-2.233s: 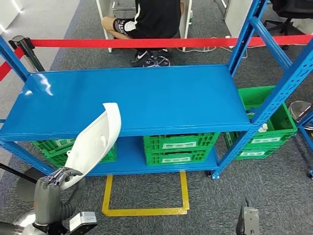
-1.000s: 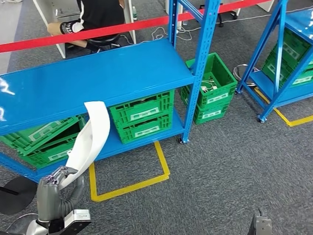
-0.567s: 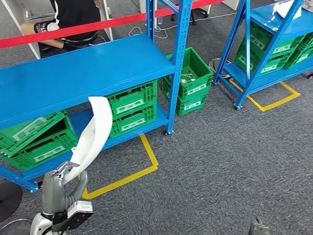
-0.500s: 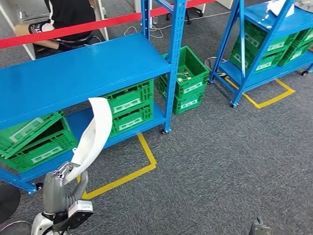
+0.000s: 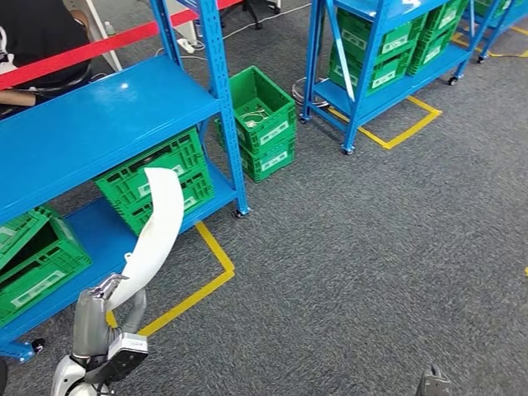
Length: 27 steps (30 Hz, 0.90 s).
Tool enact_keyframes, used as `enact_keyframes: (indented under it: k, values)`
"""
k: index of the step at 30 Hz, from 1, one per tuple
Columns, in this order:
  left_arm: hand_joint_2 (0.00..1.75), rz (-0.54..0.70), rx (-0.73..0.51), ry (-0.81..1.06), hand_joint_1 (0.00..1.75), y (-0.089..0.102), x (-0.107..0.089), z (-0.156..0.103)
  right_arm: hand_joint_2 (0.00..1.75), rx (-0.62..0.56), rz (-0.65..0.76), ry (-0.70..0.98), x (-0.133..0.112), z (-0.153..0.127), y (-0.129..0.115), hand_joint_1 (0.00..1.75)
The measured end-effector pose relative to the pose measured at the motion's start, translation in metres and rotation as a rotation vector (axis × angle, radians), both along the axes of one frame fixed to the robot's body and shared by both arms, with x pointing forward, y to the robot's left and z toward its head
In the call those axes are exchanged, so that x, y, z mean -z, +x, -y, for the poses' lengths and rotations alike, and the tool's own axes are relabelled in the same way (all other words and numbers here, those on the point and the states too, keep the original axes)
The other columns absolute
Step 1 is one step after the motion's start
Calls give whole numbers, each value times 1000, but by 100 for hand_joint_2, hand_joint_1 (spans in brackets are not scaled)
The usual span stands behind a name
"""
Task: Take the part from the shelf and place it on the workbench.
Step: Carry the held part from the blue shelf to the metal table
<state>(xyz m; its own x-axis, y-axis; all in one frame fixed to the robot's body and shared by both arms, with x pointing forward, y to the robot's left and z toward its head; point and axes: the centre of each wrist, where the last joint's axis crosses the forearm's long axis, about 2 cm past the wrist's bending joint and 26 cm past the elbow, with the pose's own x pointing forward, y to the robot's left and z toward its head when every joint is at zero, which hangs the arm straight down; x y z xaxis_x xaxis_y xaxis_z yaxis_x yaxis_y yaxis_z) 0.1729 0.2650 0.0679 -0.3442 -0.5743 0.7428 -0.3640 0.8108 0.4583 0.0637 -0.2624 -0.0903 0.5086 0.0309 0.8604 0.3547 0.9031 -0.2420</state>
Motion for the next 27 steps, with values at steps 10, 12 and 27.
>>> enact_keyframes:
  k: [10, 12, 27]
  values:
    - [175, -35, 21, -53, 175, 2, 4, -7, 0, 16, -13, 18, 0, -7, -8, 0]
    - [175, -42, 33, -73, 175, 2, 4, -7, 0, 21, -25, 20, 1, -8, -14, 0]
    - [175, -64, 72, -197, 175, 1, 5, -6, 0, 43, -33, 49, 2, -11, -17, 0]
